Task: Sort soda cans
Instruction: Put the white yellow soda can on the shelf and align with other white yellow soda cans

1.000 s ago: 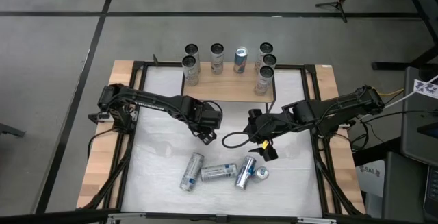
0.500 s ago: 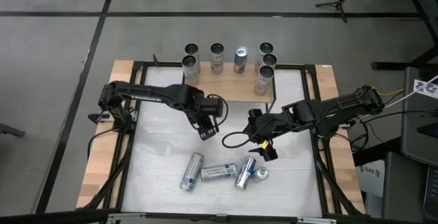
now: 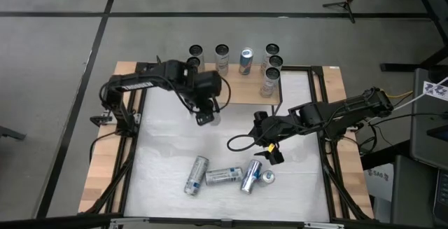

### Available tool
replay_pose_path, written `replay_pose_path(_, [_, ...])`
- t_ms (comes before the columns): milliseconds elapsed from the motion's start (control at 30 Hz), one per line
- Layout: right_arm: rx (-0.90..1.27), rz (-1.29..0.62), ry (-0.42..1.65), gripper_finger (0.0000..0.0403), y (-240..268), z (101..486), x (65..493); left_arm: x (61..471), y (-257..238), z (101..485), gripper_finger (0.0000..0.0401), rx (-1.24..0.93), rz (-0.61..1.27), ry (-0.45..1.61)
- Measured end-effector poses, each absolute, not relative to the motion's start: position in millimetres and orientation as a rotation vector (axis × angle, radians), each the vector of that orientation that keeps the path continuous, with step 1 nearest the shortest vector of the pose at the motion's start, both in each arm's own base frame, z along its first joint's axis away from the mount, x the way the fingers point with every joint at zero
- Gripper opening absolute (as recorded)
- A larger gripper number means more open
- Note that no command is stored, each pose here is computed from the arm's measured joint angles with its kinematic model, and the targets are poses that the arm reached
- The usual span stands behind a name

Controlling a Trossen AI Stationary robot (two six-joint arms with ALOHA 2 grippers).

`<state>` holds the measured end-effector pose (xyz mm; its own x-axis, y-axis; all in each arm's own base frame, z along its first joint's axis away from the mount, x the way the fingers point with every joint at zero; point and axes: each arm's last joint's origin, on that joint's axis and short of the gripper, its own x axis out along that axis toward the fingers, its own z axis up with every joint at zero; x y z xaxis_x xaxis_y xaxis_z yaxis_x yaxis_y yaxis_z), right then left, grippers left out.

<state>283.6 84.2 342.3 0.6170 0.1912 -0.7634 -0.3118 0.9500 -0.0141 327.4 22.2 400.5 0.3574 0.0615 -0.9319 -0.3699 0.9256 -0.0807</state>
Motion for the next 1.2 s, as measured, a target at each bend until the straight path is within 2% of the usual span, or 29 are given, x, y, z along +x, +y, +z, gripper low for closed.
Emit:
replay_pose_path(200, [-0.151,0.291,0.858,0.0344,84,342,284,316,40,414,0.0245,-0.29,0.314,1.183])
replay_pose_path(667, [-0.151,0.291,0.859,0.0344,84,342,284,306,83,416,0.0245,-0.309,0.373,1.173])
replay_pose_path(1200, [-0.175,0.303,0.832,0.0344,85,344,285,265,93,446,0.0245,-0.348,0.411,1.056])
